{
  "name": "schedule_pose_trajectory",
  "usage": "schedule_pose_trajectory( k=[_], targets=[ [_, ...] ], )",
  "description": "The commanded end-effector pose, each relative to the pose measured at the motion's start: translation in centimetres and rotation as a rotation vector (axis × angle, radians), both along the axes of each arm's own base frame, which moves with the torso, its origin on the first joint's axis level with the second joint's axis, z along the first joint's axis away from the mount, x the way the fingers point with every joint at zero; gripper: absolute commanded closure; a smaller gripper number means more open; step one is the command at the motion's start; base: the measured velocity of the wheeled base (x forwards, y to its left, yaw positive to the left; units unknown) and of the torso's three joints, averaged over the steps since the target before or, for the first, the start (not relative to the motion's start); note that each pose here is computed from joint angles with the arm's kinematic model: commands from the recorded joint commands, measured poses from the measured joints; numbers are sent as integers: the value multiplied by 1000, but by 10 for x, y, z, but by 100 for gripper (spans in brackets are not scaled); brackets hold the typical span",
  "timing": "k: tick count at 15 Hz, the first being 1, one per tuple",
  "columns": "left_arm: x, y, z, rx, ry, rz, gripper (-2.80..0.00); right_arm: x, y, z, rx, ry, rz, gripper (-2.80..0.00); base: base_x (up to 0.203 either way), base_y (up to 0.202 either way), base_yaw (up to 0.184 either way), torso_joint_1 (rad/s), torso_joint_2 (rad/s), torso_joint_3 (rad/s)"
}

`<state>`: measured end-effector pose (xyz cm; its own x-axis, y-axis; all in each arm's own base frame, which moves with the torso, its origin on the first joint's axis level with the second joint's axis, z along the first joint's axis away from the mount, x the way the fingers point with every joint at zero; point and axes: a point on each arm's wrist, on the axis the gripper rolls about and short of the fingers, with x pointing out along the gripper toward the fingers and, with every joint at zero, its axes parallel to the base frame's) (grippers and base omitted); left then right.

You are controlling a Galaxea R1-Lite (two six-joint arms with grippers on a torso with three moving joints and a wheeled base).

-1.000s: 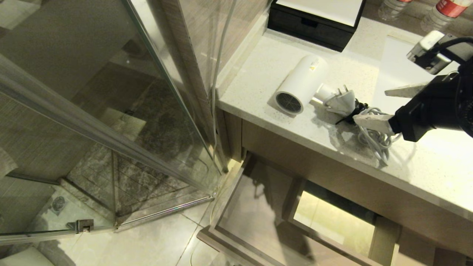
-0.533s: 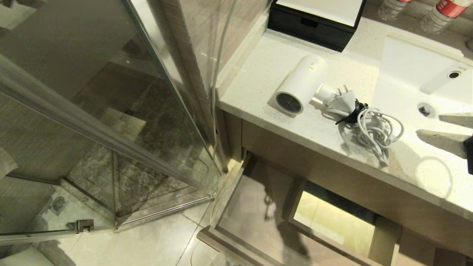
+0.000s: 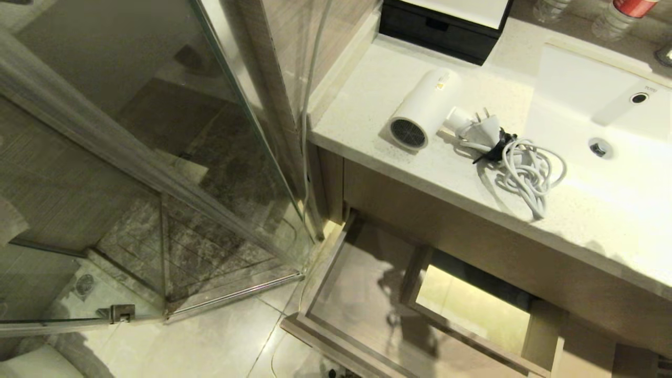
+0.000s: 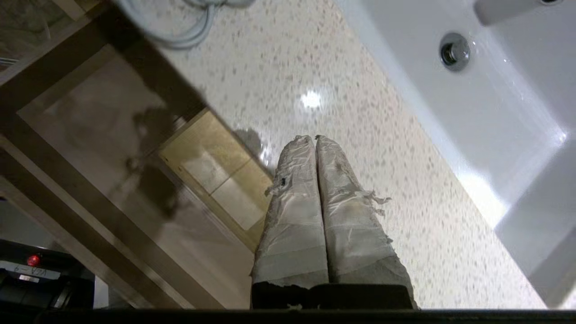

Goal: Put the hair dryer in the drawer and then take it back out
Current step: Close the drawer

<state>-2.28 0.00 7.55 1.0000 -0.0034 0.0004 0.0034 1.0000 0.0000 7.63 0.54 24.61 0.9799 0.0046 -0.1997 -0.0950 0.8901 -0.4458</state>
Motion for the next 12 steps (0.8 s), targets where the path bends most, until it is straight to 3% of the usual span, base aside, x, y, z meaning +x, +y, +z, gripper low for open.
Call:
schedule_pose_trajectory(
  k=[1,6,12],
  targets=[
    [0,0,0,0,2,0,0,-26,-4,-10,1,-62,-30,0,0,0,0,-299,102,-177],
    [0,0,0,0,2,0,0,-53,-9,-22,3,-135,-164,0,0,0,0,-299,83,-211],
    [0,0,0,0,2,0,0,-60,-9,-25,6,-190,-175,0,0,0,0,-267,16,-251]
  ],
)
